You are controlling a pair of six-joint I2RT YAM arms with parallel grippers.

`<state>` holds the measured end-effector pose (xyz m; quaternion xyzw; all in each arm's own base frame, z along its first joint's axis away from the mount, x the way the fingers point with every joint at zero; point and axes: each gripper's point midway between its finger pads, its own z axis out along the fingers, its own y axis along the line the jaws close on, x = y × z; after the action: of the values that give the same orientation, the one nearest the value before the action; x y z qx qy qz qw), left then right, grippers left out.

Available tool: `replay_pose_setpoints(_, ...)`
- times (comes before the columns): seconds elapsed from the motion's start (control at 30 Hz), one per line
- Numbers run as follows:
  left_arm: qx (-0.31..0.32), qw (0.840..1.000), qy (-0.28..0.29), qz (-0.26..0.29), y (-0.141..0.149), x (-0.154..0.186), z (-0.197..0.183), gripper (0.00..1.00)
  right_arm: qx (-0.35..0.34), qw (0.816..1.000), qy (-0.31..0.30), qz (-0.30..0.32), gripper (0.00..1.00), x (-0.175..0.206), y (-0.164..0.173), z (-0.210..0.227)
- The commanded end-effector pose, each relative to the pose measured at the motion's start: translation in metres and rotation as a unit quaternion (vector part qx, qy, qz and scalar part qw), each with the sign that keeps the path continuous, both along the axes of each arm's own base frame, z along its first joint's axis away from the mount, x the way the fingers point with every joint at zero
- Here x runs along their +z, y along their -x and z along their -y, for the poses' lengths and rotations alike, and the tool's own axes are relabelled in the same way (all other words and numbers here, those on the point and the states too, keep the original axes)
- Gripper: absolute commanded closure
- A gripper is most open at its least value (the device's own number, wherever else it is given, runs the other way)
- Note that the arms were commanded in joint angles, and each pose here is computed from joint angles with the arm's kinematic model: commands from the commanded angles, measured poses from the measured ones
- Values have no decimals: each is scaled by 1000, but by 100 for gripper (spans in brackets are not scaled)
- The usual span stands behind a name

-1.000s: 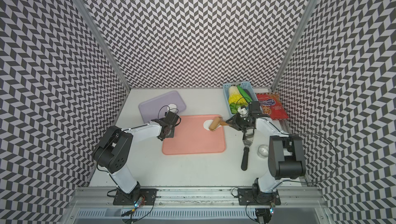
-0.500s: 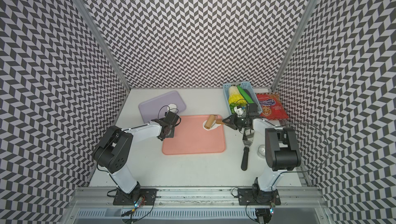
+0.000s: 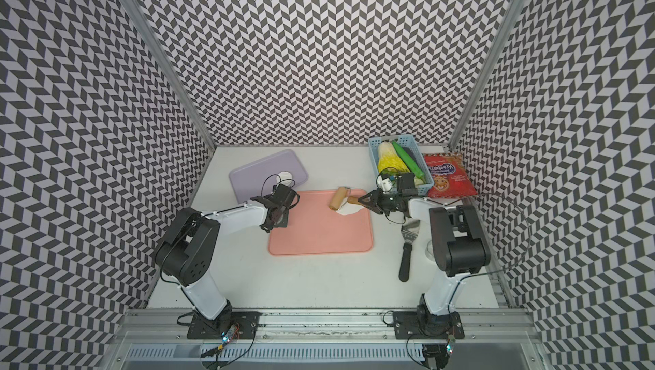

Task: Roll out the dumpling wrappers from the dough
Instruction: Flatten out the dough on the work surface.

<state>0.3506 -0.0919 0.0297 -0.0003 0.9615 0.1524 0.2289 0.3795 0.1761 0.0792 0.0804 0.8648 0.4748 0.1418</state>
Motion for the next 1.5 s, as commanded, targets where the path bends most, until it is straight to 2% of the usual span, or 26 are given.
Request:
replay_pose_setpoints(0.0, 18, 996, -55, -67, 27, -31, -28, 100, -53, 971, 128, -195, 100, -97, 63, 31)
replay_pose_setpoints(0.13, 18, 996, -55, -68, 26, -32, -29, 100, -33, 988, 75, -128, 100, -48, 36, 13)
replay_pose_setpoints(0.27, 19, 996, -55, -69, 26, -32, -29, 100, -13, 999, 34, -34, 100, 29, 12, 0)
replay_pose_setpoints(0.4, 19, 996, -56, -71, 27, -33, -29, 100, -16, 999, 29, -14, 100, 61, 10, 7)
replay_pose_setpoints(0.67, 19, 996, -55, -69, 27, -32, -29, 100, -55, 992, 91, -63, 100, 22, 30, 59)
replay_pose_setpoints(0.87, 17, 996, -52, -69, 27, -33, -27, 100, -74, 980, 143, -114, 100, -23, 34, 74)
replay_pose_setpoints(1.07, 15, 996, -52, -68, 27, -32, -26, 100, -69, 966, 198, -149, 100, -60, 49, 75)
replay_pose_setpoints(1.47, 13, 996, -53, -67, 27, -32, -25, 100, -58, 959, 214, -178, 100, -92, 70, 63)
